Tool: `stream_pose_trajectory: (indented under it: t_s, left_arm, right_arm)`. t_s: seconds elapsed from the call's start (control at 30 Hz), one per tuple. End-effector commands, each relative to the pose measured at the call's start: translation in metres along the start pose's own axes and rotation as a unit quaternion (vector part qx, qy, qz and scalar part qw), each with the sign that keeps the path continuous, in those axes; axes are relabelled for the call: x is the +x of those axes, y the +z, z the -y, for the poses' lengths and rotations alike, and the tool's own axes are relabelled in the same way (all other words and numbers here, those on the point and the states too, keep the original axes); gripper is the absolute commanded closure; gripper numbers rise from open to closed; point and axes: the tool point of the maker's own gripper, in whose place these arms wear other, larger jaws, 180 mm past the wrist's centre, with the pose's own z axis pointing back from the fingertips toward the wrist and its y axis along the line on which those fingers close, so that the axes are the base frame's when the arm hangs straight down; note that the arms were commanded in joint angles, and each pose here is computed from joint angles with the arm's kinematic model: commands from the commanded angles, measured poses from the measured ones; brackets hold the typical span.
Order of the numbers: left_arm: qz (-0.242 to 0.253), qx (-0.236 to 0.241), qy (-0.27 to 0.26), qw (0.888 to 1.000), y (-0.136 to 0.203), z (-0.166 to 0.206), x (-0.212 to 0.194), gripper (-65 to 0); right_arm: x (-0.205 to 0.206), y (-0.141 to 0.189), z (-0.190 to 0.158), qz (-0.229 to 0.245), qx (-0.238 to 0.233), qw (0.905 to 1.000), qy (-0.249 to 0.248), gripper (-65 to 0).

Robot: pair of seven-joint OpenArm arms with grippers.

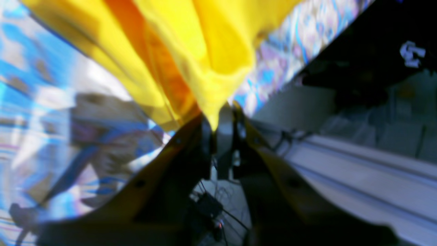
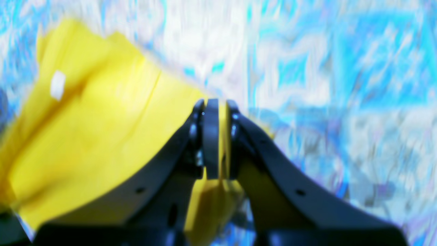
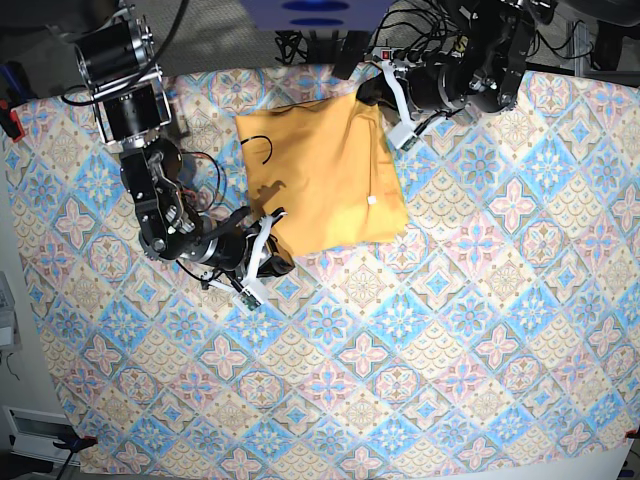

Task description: Fold the T-shirt properly

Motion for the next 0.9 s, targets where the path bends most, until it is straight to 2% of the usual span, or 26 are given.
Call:
stream_pose_trajectory:
  t_s: [0.0, 0.27, 0.47, 0.53, 0.67, 0.87]
  left_arm:
    - [0.012, -0.012, -0.003, 1.0, 0.002, 0.007, 0.007, 0.0]
    - [0.001, -0.022, -0.005, 1.0, 0.001, 0.019, -0.007, 0.0]
    - [0.038, 0.041, 0.029, 0.998, 0.03, -0.025, 0.004, -0.4]
    - [0.051, 0.057, 0.027, 0.997, 0.039, -0.032, 0.011, -4.5]
    - [0.06, 0.058, 0.026, 0.996, 0.042, -0.031, 0.015, -20.3]
    - [0.05, 0.06, 0.032, 0.996, 0.042, -0.031, 0.006, -36.9]
  right_arm:
    - [0.018, 0.004, 0.009, 0.021, -0.005, 0.9997, 0.008, -3.4]
    - [0.013, -0.003, 0.032, 0.01, -0.017, 0.9997, -0.015, -3.5]
    - [0.005, -0.006, 0.033, 0.007, -0.016, 0.9996, -0.024, -3.7]
    - [0.004, -0.006, 0.032, 0.005, -0.017, 0.9996, -0.024, -3.7]
    - [0.0, -0.005, 0.037, -0.011, -0.03, 0.9995, -0.001, -3.7]
    - [-0.004, -0.005, 0.039, -0.021, -0.037, 0.999, 0.013, -3.7]
